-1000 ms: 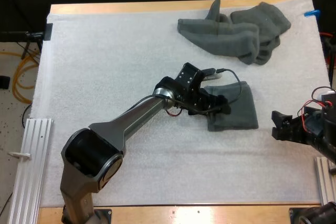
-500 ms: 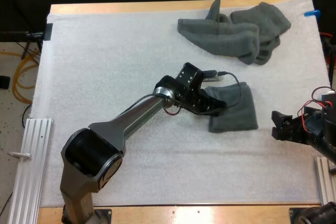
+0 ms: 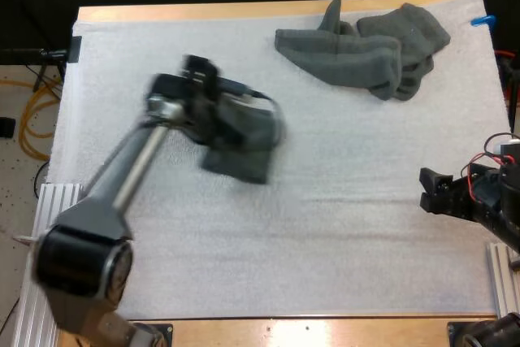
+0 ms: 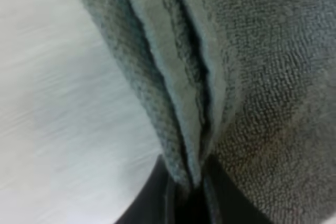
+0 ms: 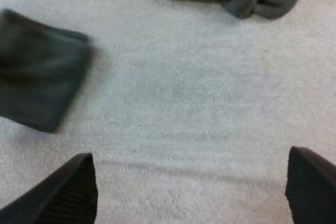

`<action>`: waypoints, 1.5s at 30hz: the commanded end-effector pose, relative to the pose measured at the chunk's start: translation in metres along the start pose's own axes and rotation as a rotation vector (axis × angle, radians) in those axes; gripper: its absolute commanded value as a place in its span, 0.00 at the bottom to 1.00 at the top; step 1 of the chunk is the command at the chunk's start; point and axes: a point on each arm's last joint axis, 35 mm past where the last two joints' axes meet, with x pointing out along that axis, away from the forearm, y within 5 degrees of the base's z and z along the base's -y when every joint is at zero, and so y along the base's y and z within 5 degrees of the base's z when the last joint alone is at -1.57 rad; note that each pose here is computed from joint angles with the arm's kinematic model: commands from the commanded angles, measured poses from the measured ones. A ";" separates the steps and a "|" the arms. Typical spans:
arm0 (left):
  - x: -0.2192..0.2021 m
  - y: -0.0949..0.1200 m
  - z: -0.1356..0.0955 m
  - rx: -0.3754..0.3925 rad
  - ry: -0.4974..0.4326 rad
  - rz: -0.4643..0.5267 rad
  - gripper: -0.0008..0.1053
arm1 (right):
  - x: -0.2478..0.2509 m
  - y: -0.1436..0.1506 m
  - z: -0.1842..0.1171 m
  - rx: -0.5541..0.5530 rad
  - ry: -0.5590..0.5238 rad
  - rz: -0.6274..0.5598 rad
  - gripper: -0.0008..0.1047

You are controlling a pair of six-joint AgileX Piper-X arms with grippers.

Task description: Pick towel from pile fold and stack

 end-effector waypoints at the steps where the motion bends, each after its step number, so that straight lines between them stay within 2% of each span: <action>1: -0.013 0.020 -0.005 -0.014 0.022 0.069 0.01 | -0.002 0.000 0.002 0.001 -0.027 0.011 0.68; 5: -0.021 0.063 -0.014 -0.080 0.077 0.087 0.01 | -0.002 0.002 0.004 0.001 -0.051 0.049 0.68; 11: -0.027 0.113 -0.023 -0.190 0.092 0.139 0.01 | -0.003 0.003 0.008 0.001 -0.081 0.079 0.68; 16: -0.030 0.135 -0.029 -0.224 0.097 0.146 0.02 | -0.003 0.003 0.008 0.001 -0.081 0.079 0.68; 19: -0.030 0.142 -0.031 -0.208 0.099 0.149 0.12 | -0.003 0.003 0.008 0.001 -0.081 0.079 0.68; 21: -0.031 0.145 -0.032 -0.215 0.101 0.162 0.22 | -0.003 0.003 0.008 0.001 -0.081 0.082 0.68; 26: -0.032 0.151 -0.034 -0.206 0.135 0.322 0.65 | -0.003 0.004 0.008 0.000 -0.080 0.106 0.68; 28: -0.034 0.153 -0.035 -0.184 0.161 0.393 0.73 | -0.003 0.004 0.008 0.000 -0.080 0.106 0.68; 30: -0.036 0.153 -0.037 -0.174 0.177 0.413 0.73 | -0.003 0.004 0.008 0.000 -0.080 0.106 0.68; 32: -0.042 0.150 -0.037 -0.191 0.146 0.381 0.73 | -0.003 0.004 0.008 0.000 -0.080 0.106 0.68; 36: -0.065 0.137 -0.037 -0.189 0.026 0.195 0.73 | -0.003 0.004 0.008 -0.001 -0.082 0.123 0.68; 38: -0.087 0.127 -0.040 -0.182 -0.063 0.078 0.73 | -0.003 0.005 0.008 -0.002 -0.080 0.146 0.68; 45: -0.150 0.091 -0.064 -0.124 -0.256 0.053 0.73 | -0.004 0.009 0.008 -0.006 -0.077 0.252 0.68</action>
